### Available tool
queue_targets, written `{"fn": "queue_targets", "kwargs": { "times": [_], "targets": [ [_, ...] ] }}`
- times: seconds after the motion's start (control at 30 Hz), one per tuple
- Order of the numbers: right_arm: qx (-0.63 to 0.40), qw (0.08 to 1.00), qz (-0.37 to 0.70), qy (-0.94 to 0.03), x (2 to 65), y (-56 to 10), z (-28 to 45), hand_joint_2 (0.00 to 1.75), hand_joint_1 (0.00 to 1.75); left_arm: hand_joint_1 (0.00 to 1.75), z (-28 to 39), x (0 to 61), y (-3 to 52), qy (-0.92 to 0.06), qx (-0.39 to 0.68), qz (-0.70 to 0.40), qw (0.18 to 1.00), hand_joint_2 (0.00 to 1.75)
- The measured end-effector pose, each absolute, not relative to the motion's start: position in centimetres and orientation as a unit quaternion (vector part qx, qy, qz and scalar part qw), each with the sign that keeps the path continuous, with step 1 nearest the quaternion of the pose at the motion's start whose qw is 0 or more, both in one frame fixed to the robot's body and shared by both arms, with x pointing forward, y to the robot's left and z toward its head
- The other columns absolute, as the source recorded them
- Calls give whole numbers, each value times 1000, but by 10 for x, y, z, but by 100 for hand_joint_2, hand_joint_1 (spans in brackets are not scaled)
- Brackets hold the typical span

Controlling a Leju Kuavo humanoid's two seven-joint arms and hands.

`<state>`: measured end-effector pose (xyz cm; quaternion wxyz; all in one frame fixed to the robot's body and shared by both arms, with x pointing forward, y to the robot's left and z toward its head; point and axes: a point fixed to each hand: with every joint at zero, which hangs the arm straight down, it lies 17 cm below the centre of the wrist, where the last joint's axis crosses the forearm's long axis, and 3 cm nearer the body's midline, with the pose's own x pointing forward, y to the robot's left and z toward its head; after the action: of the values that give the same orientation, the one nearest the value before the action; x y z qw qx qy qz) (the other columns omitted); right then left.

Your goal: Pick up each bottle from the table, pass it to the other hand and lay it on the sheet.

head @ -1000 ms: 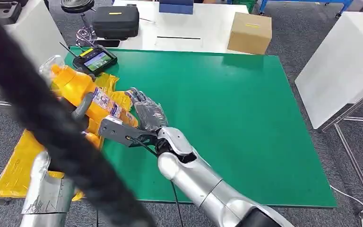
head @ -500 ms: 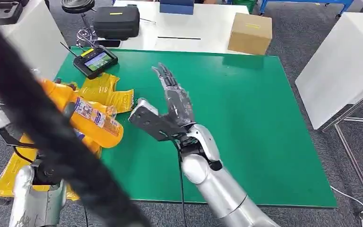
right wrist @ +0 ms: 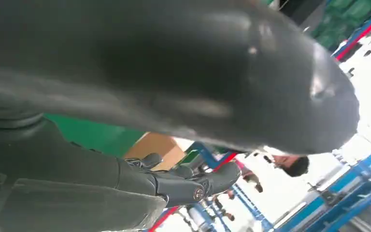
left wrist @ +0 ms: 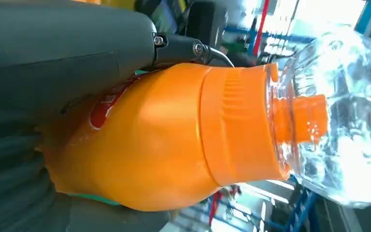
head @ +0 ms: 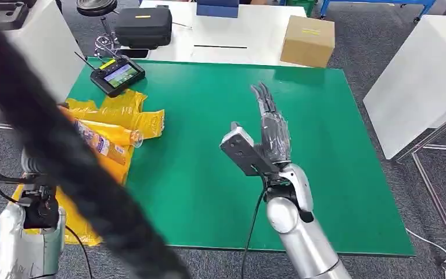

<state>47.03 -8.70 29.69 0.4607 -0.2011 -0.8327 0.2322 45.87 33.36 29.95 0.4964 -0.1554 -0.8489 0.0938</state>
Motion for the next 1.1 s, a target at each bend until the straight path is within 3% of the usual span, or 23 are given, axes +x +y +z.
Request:
{"fn": "queue_targets", "kwargs": {
  "times": [0.27, 0.47, 0.8, 1.1],
  "targets": [
    [-218, 481, 234, -816, 466, -109, 272, 0, 0, 175, 323, 488, 372, -860, -58, 43, 505, 175],
    [-216, 494, 236, -808, 464, -114, 259, 0, 0, 175, 331, 522, 415, -848, 96, -28, 520, 175],
    [-206, 514, 243, -797, 448, -117, 226, 0, 0, 175, 282, 536, 459, -769, 292, -166, 545, 175],
    [-192, 511, 253, -799, 443, -103, 225, 0, 0, 175, 219, 556, 454, -683, 385, -296, 546, 175]
  ]
}}
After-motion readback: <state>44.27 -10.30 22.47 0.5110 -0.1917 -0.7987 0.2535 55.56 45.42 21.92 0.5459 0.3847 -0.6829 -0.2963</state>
